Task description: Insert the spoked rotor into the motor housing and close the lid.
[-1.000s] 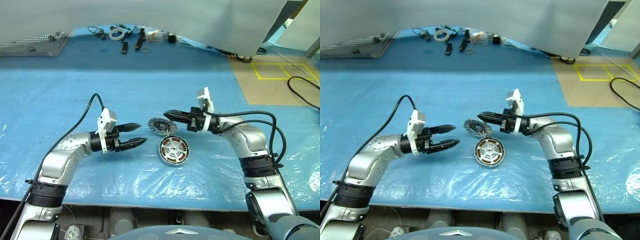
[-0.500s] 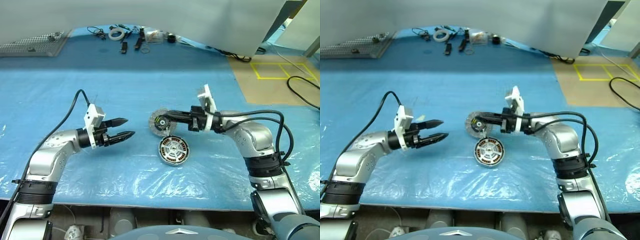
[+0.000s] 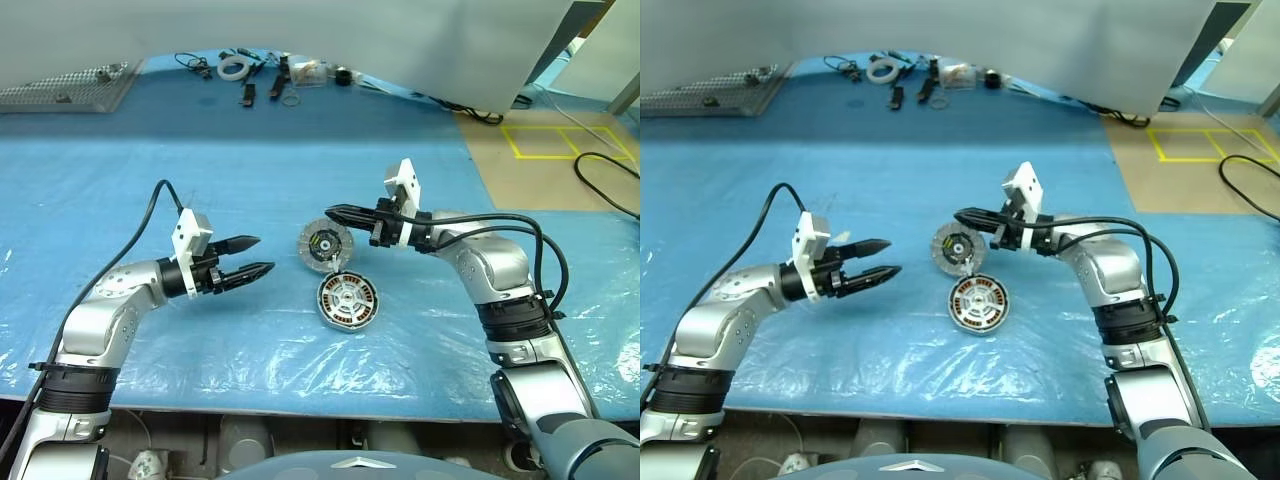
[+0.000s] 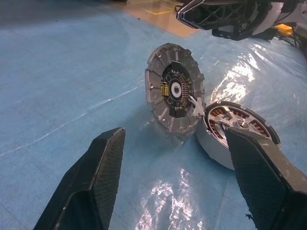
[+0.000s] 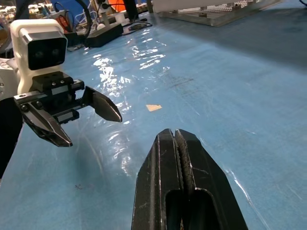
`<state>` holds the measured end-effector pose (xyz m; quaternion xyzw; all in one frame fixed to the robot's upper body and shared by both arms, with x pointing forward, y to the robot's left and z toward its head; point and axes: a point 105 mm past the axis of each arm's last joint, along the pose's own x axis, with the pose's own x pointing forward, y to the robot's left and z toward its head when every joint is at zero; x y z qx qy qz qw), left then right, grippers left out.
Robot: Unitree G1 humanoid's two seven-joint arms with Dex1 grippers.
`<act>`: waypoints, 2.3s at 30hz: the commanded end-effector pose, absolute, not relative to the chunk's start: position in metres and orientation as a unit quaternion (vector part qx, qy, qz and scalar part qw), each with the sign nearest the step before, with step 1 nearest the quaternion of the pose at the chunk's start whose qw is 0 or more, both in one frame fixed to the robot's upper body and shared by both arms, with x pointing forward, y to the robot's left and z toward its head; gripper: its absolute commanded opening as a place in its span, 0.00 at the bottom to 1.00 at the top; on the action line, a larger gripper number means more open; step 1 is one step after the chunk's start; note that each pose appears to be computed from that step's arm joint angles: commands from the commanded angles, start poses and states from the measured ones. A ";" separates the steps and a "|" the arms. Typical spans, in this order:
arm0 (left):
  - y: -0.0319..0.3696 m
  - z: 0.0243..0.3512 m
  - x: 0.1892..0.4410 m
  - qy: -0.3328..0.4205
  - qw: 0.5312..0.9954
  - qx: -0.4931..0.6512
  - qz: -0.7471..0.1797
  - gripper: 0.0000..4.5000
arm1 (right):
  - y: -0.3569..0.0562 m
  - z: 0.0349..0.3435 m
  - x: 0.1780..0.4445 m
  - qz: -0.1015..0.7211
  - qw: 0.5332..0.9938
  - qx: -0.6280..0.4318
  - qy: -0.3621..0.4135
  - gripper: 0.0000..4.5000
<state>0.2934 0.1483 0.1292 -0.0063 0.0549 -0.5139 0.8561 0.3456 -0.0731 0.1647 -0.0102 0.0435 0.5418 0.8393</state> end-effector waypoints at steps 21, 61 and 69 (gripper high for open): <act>0.141 0.150 0.336 0.012 0.854 0.000 -0.520 0.78 | -0.132 0.180 0.302 0.556 0.829 -0.028 0.058 0.00; 0.052 0.121 0.406 0.056 0.831 -0.025 -0.552 0.01 | -0.150 0.161 0.258 0.463 0.880 -0.041 0.095 0.00; 0.034 0.120 0.397 0.065 0.805 -0.023 -0.589 0.01 | -0.150 0.163 0.250 0.474 0.874 -0.039 0.100 0.00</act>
